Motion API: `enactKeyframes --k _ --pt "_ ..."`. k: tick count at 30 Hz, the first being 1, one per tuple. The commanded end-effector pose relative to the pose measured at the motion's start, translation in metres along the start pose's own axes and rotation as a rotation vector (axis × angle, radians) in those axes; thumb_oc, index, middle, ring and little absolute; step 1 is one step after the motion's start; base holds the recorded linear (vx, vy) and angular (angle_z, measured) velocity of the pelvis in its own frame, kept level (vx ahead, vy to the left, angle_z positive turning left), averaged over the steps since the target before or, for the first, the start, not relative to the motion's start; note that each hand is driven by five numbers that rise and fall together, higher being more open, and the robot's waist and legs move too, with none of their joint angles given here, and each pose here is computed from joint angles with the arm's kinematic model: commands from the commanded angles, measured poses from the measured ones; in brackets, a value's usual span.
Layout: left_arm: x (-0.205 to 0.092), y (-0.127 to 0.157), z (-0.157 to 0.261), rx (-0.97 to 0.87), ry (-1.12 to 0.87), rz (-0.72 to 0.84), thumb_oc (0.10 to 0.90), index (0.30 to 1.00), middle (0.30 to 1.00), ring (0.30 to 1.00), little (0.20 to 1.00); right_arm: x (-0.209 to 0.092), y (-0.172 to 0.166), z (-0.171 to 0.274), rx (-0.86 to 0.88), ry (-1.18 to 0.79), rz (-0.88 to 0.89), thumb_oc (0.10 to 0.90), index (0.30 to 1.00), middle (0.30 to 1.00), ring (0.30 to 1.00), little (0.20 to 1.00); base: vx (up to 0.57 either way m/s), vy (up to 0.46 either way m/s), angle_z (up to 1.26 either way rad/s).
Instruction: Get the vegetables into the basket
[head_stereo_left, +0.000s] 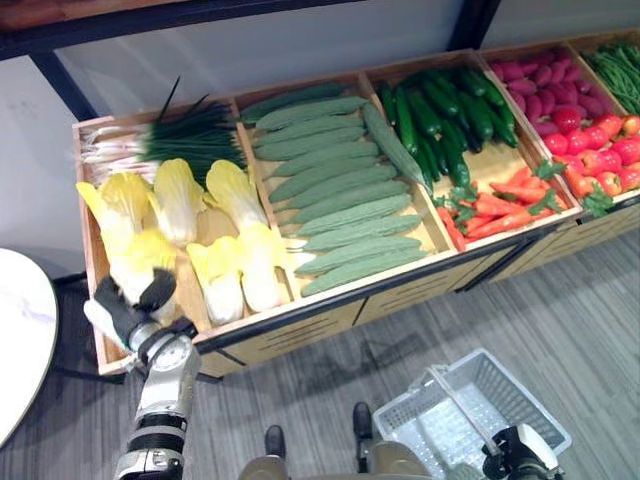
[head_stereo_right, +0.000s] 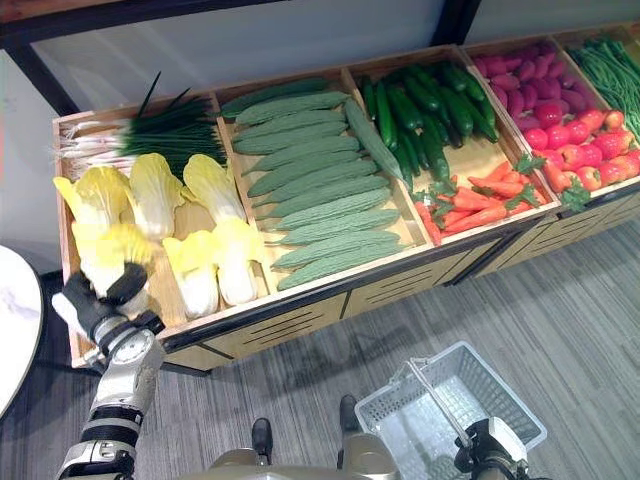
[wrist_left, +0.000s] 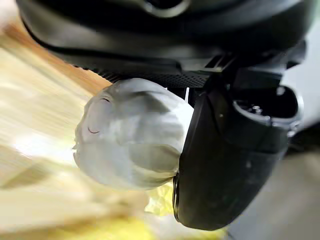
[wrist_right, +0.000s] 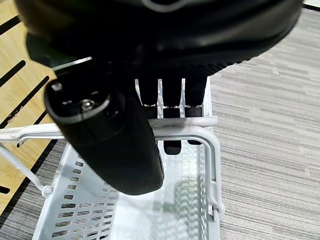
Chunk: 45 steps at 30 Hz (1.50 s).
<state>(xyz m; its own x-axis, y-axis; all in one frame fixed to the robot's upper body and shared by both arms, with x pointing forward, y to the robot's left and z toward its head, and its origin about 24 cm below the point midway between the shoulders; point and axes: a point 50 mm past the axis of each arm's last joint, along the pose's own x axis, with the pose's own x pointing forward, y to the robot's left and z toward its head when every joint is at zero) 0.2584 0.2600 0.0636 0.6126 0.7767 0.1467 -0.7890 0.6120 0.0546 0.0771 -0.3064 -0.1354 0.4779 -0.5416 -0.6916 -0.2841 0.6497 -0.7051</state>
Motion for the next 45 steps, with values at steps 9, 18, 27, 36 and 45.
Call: enactKeyframes --k 9,18,27,36,45 --pt "-0.030 -0.016 0.072 -0.358 -0.327 -0.635 0.400 0.300 0.300 0.300 0.300 -0.002 -0.007 -0.021 0.045 0.075 -0.016 0.400 0.300 0.300 0.300 0.300 -0.02 -0.005 0.03" --pt "-0.044 -0.028 0.040 -0.589 -0.034 -0.926 0.400 0.300 0.300 0.300 0.300 -0.002 -0.007 -0.020 0.048 0.046 0.046 0.400 0.300 0.300 0.300 0.300 0.01 0.015 -0.06" --pt "-0.054 -0.039 0.042 -0.621 -0.021 -1.000 0.400 0.300 0.300 0.300 0.300 -0.002 -0.003 -0.019 0.080 0.066 0.056 0.400 0.300 0.300 0.300 0.300 0.03 0.079 -0.39" --pt "-0.062 -0.064 0.048 -0.665 0.012 -1.058 0.400 0.300 0.300 0.300 0.300 -0.007 0.015 -0.008 0.154 0.053 0.077 0.400 0.300 0.300 0.300 0.300 -0.17 0.162 -0.71" --pt "-0.061 -0.052 0.040 -0.657 0.045 -1.035 0.400 0.300 0.300 0.300 0.300 -0.009 0.014 -0.020 0.168 0.099 0.062 0.400 0.300 0.300 0.300 0.300 -0.02 -0.136 -0.66"
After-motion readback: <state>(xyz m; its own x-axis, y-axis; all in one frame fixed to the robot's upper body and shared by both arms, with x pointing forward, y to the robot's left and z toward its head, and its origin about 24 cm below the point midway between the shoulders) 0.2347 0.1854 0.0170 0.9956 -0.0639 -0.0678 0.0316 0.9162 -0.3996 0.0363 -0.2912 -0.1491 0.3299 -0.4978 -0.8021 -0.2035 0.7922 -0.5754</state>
